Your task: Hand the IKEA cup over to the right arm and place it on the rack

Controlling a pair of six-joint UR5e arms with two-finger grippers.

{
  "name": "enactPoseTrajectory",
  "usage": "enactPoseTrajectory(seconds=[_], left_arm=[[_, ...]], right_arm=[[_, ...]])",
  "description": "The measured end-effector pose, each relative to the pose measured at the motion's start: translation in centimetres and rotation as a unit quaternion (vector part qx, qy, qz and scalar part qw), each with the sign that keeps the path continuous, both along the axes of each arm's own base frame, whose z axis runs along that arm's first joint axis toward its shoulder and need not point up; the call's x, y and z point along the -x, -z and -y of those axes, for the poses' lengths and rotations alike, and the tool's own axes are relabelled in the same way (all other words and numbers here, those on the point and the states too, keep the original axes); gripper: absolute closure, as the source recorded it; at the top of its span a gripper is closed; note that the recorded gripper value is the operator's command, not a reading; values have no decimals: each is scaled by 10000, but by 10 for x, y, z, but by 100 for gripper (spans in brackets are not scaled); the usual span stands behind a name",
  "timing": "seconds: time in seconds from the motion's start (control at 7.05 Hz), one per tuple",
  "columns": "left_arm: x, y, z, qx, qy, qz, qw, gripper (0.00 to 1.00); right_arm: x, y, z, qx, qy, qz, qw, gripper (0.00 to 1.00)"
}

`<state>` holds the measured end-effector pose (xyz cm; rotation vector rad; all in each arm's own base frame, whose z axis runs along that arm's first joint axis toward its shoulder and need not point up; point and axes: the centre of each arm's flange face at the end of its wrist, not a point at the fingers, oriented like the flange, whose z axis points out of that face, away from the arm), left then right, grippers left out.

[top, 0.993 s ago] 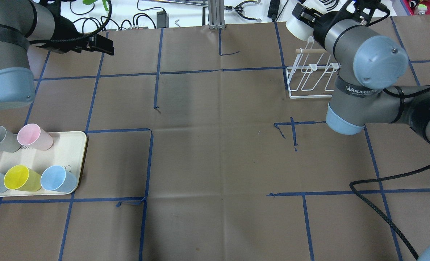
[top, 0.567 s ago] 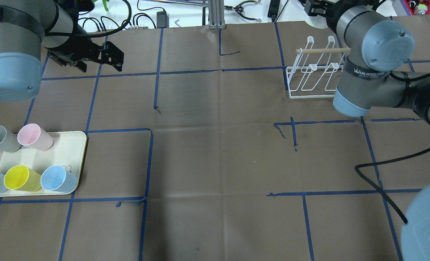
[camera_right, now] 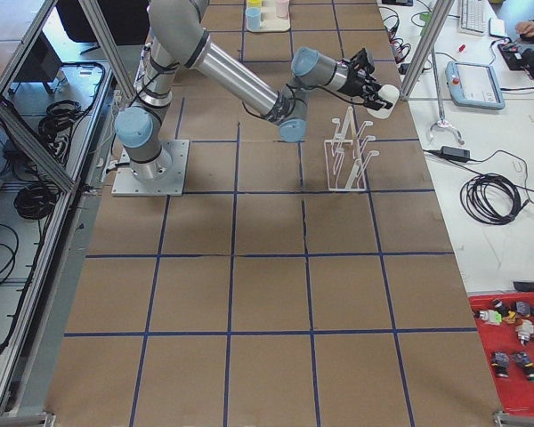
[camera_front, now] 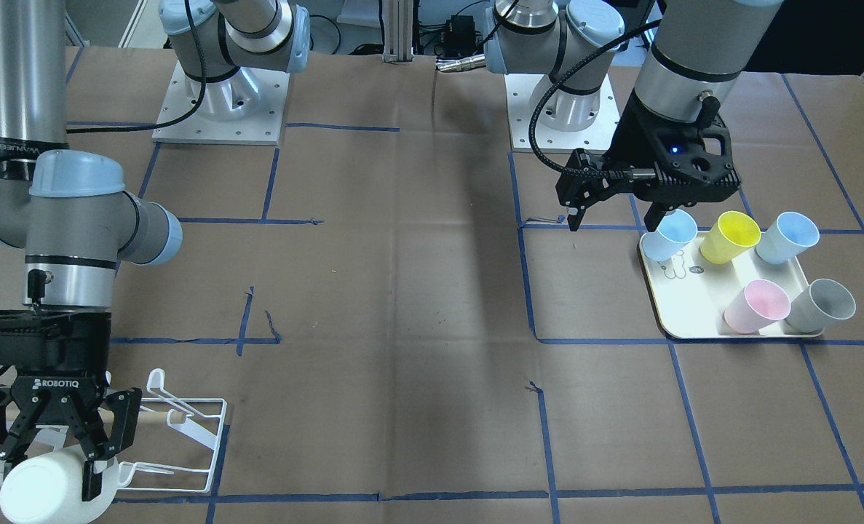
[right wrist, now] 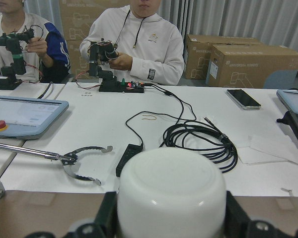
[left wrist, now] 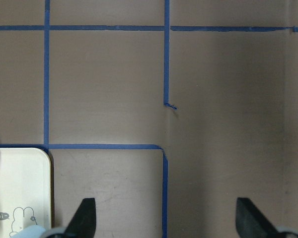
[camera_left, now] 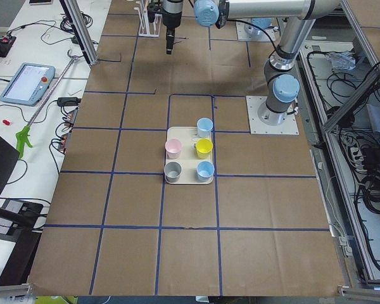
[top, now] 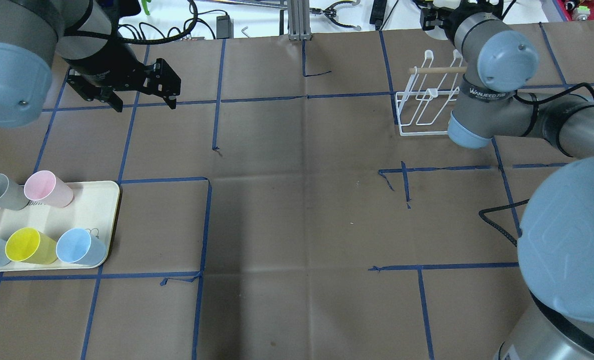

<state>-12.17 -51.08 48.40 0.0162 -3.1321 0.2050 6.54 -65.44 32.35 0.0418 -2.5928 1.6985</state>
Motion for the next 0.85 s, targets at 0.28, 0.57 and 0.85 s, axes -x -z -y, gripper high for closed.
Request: enactPoseTrajectory(seconds=[0.28,0.57,0.85], left_arm=[[0,-6,-13,4,-3,8,10000,1],[-21,-2,-33,-176,-173,98,9996,1],[-83,13,-65,-352,-376,193,9985,1]], right_arm=[[-8,14,-6,-74,-34,2,10000,68],[-9,24,-9,-170,-36,23,9998,68],[-10,38,-14,-311,-37,49,9995,14]])
